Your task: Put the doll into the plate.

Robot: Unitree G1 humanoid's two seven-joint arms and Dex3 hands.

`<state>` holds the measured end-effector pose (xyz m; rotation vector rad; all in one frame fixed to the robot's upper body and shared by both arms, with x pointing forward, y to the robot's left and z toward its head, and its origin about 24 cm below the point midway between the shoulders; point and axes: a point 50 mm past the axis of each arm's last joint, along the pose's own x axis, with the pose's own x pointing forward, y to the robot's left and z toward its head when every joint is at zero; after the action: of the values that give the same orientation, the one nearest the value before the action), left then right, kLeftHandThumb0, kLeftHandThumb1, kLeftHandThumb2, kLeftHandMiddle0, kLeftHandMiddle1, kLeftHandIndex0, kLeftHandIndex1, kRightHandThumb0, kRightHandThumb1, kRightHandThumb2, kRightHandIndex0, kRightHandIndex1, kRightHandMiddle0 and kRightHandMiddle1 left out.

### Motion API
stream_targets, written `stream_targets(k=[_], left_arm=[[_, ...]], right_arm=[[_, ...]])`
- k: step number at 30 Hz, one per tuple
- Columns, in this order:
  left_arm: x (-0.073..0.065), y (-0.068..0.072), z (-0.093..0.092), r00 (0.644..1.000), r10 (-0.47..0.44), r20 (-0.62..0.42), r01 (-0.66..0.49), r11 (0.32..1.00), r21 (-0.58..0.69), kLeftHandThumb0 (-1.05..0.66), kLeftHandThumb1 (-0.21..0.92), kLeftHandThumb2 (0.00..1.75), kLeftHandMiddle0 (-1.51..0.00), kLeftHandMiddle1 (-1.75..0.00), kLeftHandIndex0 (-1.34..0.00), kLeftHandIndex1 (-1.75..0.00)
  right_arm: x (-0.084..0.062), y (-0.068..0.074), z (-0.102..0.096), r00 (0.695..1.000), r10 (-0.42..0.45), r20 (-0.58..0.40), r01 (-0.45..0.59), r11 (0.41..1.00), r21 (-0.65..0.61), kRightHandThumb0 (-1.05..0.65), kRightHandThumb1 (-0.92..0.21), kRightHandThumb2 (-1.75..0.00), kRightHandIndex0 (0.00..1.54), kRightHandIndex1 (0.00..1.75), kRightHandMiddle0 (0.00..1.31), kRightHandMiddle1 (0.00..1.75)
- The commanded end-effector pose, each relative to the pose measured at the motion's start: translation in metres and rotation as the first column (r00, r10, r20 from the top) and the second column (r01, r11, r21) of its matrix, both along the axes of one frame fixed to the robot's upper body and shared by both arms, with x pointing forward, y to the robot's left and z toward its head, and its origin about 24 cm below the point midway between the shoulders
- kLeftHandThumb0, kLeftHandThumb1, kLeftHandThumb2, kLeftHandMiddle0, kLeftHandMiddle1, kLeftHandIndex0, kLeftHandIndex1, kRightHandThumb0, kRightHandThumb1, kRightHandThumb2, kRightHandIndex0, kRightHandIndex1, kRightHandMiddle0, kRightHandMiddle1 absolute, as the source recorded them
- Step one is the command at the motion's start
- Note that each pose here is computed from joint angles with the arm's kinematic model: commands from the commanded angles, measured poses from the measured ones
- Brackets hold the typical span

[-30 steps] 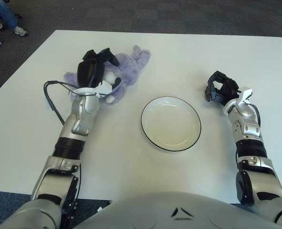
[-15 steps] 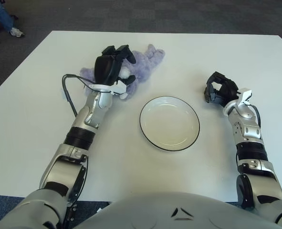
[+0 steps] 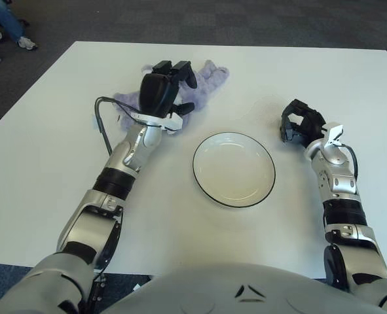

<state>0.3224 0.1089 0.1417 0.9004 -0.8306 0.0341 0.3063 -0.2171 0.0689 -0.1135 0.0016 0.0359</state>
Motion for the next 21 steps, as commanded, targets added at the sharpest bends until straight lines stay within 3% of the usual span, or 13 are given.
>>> stream_targets(k=[1,6,13,17,19,21], left_arm=[[0.002,-0.007,0.005,0.999,-0.022,0.032,0.022,1.0,0.006,-0.01,0.06,1.56,-0.72,-1.68,-0.72,-1.66],[0.001,-0.011,0.005,0.999,-0.05,0.021,0.05,0.999,-0.016,-0.01,0.06,1.55,-0.72,-1.68,-0.72,-1.66],[0.001,-0.015,0.005,0.997,-0.068,0.023,0.069,0.998,-0.012,-0.01,0.07,1.54,-0.71,-1.69,-0.71,-1.66],[0.001,-0.016,0.004,0.996,-0.086,0.004,0.086,0.996,-0.02,-0.01,0.07,1.54,-0.71,-1.69,-0.71,-1.66],[0.002,-0.017,0.003,0.995,-0.098,-0.012,0.098,0.995,-0.026,-0.01,0.07,1.54,-0.71,-1.69,-0.71,-1.66],[0.002,-0.017,0.003,0.994,-0.106,-0.021,0.105,0.994,-0.028,-0.01,0.07,1.54,-0.71,-1.69,-0.71,-1.67]], right_arm=[[-0.003,0.001,0.005,0.998,-0.003,0.062,0.006,0.998,-0.055,-0.45,-0.42,-1.19,1.09,1.75,0.53,1.75],[-0.003,0.004,0.021,0.986,0.028,0.167,0.0,0.986,-0.166,-0.43,-0.49,-1.09,1.04,1.75,0.47,1.74],[-0.003,0.01,0.034,0.963,0.084,0.256,0.024,0.919,-0.393,-0.39,-0.69,-0.75,1.02,1.75,0.4,1.65],[-0.002,0.017,0.046,0.951,0.126,0.284,0.023,0.883,-0.468,-0.51,-0.42,-0.91,0.73,1.75,0.08,1.46],[-0.002,0.02,0.051,0.944,0.146,0.297,0.024,0.864,-0.502,-0.54,-0.36,-0.94,0.73,1.75,0.04,1.36],[-0.002,0.021,0.054,0.939,0.158,0.305,0.026,0.852,-0.523,-0.57,-0.33,-0.94,0.84,1.75,0.02,1.29]])
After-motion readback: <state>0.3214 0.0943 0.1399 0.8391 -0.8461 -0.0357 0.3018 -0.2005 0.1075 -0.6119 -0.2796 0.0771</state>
